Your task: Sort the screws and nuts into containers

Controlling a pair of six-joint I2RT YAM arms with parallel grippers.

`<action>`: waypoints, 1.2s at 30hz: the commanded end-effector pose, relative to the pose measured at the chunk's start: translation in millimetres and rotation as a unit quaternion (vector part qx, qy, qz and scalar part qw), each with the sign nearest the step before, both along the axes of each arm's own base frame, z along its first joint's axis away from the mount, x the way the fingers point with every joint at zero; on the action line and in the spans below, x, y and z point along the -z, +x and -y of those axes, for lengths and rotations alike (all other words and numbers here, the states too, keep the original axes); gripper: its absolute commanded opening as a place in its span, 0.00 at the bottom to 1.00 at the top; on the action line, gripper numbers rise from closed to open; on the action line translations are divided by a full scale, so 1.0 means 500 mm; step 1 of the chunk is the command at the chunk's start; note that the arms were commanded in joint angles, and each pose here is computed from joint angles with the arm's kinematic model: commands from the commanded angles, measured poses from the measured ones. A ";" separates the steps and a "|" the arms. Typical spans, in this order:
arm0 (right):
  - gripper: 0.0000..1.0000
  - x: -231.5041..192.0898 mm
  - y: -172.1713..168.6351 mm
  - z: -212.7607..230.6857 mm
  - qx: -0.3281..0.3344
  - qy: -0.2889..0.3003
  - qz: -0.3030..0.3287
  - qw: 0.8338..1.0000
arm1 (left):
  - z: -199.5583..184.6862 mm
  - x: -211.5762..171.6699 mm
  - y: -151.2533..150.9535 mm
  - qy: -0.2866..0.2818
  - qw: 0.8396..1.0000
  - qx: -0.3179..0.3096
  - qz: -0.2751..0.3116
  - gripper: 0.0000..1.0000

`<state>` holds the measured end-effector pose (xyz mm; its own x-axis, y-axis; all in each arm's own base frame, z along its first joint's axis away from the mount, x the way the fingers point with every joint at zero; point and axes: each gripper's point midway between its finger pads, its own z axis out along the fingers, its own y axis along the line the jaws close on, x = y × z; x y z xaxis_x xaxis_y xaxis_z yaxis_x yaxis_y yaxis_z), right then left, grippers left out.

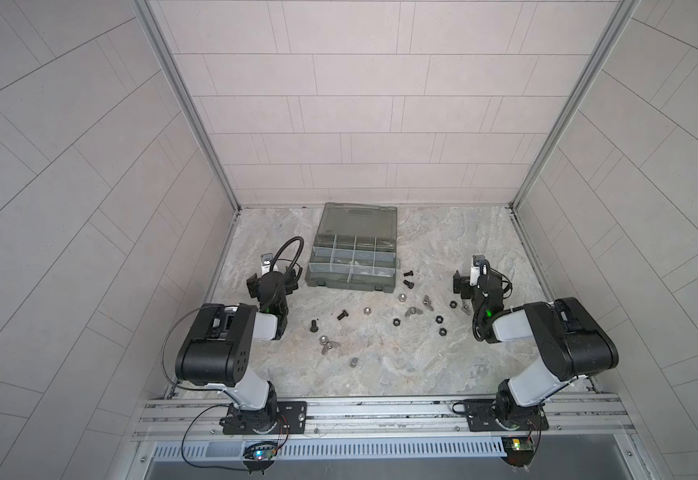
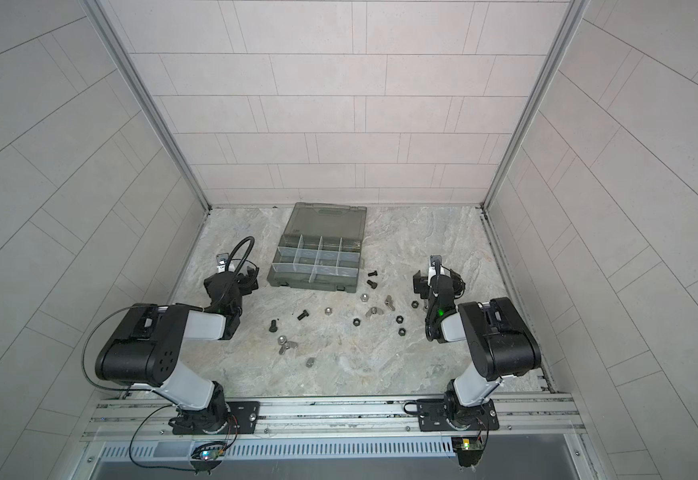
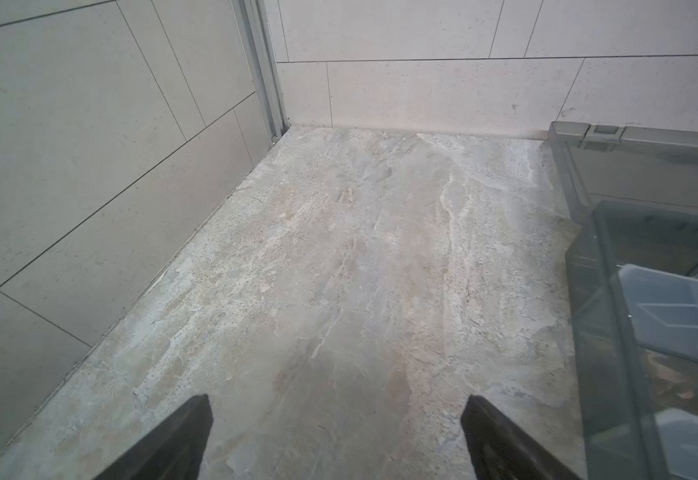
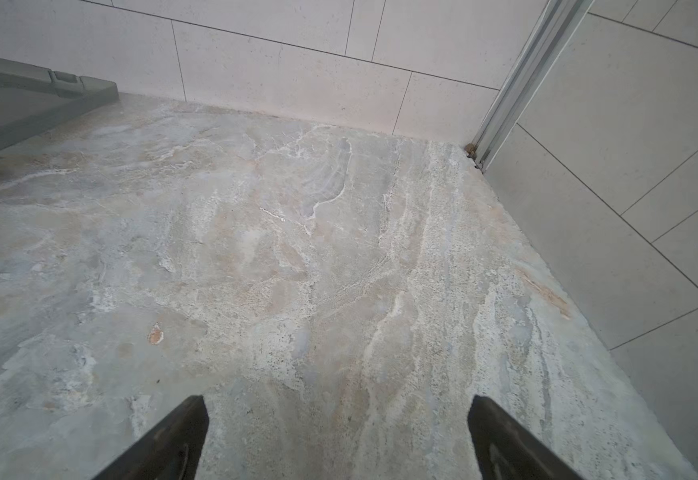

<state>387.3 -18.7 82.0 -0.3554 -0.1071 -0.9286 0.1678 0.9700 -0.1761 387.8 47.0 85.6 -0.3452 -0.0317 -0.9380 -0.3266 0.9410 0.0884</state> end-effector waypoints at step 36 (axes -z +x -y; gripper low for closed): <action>0.99 -0.017 0.011 0.012 0.006 0.011 0.008 1.000 | 0.003 -0.006 0.006 -0.019 1.000 0.021 0.013 1.00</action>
